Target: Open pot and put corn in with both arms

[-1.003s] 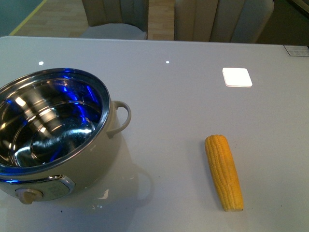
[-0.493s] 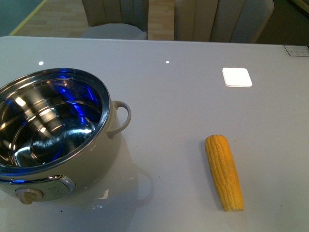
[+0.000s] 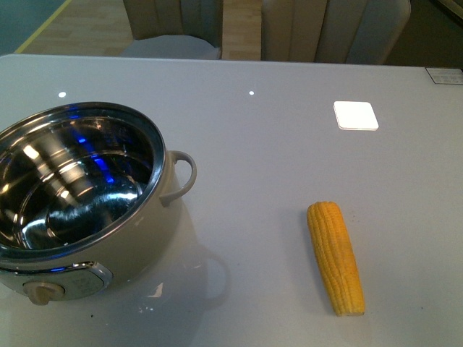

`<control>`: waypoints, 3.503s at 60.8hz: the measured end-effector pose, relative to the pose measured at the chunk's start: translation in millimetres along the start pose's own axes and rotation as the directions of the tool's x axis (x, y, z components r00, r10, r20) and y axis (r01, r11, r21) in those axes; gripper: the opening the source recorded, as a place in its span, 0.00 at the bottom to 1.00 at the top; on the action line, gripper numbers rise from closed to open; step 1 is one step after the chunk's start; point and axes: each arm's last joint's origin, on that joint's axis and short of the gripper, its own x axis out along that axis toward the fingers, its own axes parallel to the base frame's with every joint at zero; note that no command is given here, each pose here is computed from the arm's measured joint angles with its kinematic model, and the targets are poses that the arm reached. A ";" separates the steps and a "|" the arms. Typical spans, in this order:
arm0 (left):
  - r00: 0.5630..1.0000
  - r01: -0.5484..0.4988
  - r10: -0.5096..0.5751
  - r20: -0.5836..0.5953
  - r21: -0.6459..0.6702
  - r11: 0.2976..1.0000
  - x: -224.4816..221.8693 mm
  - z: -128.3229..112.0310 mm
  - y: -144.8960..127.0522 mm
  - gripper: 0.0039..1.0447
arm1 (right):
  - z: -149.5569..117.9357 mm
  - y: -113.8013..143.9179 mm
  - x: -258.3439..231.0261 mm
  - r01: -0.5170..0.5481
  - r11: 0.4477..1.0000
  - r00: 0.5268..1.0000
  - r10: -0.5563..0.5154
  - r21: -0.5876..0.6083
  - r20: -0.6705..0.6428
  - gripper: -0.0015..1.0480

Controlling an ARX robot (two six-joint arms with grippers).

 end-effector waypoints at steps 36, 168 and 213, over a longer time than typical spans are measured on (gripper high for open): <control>0.969 0.091 -0.141 0.201 0.236 0.968 -62.7 -72.9 -92.3 0.03 | 0.0 0.0 0.0 0.000 1.000 1.000 0.000 0.000 0.000 0.92; 0.965 0.101 -0.155 0.212 0.244 0.964 -96.6 -114.9 -106.0 0.94 | -11.4 6.4 2.5 0.099 0.984 0.721 0.034 0.152 -0.692 0.92; 0.965 0.101 -0.154 0.212 0.244 0.964 -96.6 -114.9 -106.0 0.94 | -88.3 81.3 116.0 -0.178 0.983 0.489 0.124 0.040 -0.863 0.92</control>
